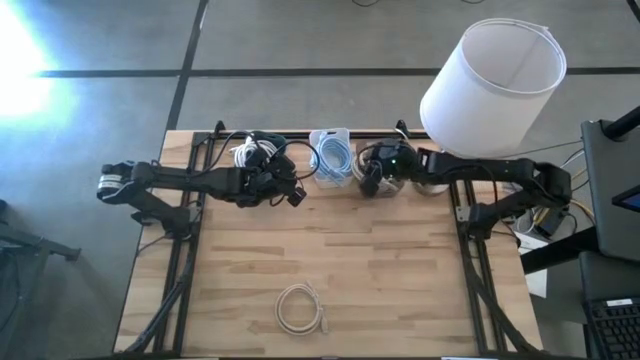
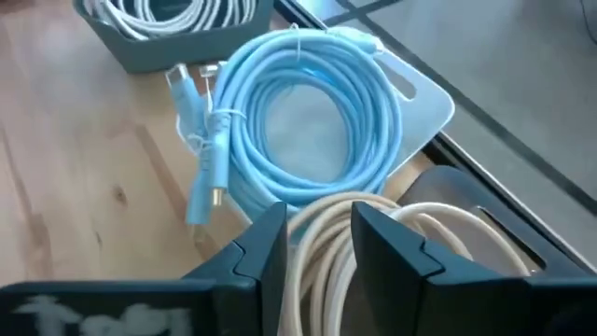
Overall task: Sort HDMI cables
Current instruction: Put the top brown HDMI cable into the black bin
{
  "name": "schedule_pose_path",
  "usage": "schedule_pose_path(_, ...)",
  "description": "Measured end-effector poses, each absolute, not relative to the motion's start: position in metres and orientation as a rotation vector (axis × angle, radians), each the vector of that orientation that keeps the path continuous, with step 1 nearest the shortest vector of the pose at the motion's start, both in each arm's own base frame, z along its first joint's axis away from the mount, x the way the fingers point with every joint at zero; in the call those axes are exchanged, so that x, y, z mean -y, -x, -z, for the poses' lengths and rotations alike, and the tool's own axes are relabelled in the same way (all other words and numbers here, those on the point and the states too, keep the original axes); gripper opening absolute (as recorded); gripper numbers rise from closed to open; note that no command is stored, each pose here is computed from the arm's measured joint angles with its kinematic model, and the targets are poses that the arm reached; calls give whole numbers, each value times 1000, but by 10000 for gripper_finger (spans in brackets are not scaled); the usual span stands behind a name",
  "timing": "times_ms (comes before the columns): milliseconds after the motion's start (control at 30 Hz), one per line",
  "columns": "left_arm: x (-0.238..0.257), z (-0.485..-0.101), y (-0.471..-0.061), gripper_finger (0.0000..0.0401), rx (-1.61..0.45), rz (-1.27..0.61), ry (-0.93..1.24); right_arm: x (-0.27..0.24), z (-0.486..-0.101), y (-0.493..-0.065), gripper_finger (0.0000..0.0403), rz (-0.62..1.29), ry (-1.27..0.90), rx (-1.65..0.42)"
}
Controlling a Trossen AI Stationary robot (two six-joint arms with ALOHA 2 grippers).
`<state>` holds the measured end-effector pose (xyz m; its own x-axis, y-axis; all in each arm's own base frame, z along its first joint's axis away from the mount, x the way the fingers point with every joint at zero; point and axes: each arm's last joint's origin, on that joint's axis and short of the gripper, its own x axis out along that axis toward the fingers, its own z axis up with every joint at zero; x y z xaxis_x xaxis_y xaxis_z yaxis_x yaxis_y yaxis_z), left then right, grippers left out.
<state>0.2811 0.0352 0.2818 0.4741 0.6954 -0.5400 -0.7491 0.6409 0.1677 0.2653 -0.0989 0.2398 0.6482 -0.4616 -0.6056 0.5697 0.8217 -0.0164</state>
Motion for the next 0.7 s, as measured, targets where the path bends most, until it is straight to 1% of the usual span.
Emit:
schedule_pose_path(133,-35,-282,-281,133,-615,-885,96,97,-246,-261,112,603,-217,-683)
schedule_pose_path(300,-35,-282,-281,133,-621,-881,85,92,-235,-250,97,644,-350,-814)
schedule_pose_path(433,-35,-282,-281,133,-623,-880,80,86,-218,-240,79,563,-434,-937)
schedule_pose_path(567,-35,-282,-281,133,-623,-880,80,84,-209,-236,56,571,-461,-962)
schedule_pose_path(700,-35,-282,-281,133,-623,-880,80,86,-205,-234,34,637,-407,-970)
